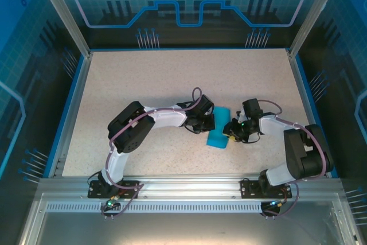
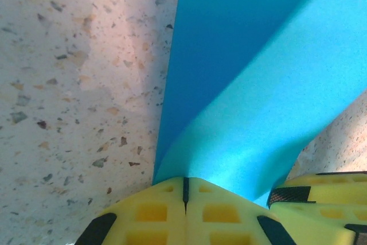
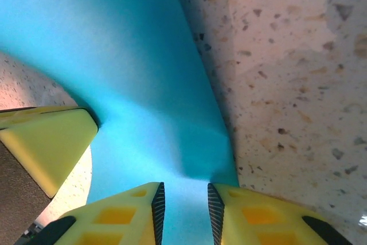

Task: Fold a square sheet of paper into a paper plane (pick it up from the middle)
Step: Fold the square sheet of paper in half at the center of the table.

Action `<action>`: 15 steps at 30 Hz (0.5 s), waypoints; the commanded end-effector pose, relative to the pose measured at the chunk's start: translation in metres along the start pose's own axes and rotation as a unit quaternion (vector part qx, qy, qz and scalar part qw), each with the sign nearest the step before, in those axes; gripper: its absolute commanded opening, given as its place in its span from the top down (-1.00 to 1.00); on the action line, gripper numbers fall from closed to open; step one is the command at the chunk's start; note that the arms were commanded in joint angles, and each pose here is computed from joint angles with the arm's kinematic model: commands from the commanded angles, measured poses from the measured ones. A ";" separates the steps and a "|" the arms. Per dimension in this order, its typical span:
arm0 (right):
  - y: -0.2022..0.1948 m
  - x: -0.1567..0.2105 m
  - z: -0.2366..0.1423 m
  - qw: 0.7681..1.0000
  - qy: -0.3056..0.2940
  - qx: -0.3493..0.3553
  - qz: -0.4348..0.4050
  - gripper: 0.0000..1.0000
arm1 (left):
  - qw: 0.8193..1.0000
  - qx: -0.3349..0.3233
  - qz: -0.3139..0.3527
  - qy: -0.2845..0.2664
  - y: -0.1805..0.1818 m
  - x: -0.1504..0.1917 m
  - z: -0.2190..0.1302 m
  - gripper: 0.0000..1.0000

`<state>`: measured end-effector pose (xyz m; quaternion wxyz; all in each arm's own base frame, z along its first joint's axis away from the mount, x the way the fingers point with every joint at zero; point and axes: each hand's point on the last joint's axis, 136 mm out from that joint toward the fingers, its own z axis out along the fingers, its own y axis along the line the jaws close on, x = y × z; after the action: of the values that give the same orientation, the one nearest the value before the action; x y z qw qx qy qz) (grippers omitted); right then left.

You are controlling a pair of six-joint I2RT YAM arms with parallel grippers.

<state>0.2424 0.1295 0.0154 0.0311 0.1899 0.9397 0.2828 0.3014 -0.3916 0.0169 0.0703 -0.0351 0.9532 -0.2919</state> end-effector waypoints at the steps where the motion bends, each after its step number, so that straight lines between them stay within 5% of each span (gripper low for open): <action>1: -0.004 0.006 -0.008 1.000 -0.014 0.019 -0.007 0.37 | 0.999 -0.040 0.001 0.036 0.022 0.018 0.013 1.00; 9: 0.028 0.031 -0.013 0.996 0.019 -0.058 -0.062 0.33 | 0.999 -0.039 0.004 0.037 0.021 0.018 0.012 1.00; 15: -0.002 0.037 0.005 0.999 0.035 -0.007 -0.033 0.34 | 0.998 -0.039 0.007 0.039 0.020 0.019 0.011 1.00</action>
<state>0.2215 0.1476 0.0278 0.0337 0.1444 0.9381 0.3132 0.3010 -0.3916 0.0170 0.0709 -0.0283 0.9540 -0.2900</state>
